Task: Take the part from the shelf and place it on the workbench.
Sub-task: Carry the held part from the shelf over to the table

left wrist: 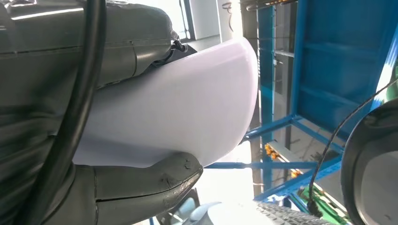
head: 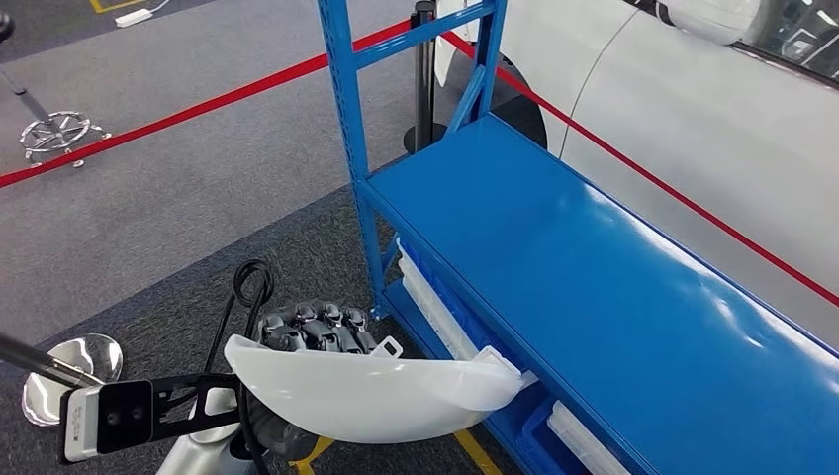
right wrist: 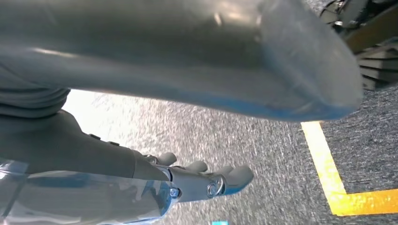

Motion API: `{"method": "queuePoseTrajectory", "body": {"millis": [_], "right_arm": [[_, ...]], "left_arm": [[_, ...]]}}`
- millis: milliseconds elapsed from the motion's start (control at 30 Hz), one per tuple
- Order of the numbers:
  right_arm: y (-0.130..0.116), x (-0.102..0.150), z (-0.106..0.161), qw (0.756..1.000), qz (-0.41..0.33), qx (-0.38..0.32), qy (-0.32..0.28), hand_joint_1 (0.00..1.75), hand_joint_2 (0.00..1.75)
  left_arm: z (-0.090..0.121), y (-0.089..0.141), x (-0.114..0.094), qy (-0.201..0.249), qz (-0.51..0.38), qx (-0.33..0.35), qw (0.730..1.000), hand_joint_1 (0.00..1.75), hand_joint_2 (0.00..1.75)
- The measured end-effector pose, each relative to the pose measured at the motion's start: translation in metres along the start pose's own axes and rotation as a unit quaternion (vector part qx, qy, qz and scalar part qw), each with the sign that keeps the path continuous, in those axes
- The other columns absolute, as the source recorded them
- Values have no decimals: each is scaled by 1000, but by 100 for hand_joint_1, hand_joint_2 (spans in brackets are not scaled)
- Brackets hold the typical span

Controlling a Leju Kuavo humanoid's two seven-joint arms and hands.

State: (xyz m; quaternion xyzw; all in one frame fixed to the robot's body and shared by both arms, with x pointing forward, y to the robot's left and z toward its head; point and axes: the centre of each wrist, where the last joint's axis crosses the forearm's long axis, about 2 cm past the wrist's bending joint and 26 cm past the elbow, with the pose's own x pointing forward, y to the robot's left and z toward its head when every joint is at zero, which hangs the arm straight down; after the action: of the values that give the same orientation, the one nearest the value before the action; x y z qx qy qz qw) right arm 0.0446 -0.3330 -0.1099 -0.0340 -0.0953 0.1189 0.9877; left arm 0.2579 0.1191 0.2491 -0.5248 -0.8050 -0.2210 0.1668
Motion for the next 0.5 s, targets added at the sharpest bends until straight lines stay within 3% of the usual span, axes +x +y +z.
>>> {"method": "queuePoseTrajectory", "body": {"millis": [500], "right_arm": [[2, 2, 0, 1000, 4, 2, -10, 0, 0]], "left_arm": [[1, -2, -1, -7, -7, -6, 1000, 175, 175]]}}
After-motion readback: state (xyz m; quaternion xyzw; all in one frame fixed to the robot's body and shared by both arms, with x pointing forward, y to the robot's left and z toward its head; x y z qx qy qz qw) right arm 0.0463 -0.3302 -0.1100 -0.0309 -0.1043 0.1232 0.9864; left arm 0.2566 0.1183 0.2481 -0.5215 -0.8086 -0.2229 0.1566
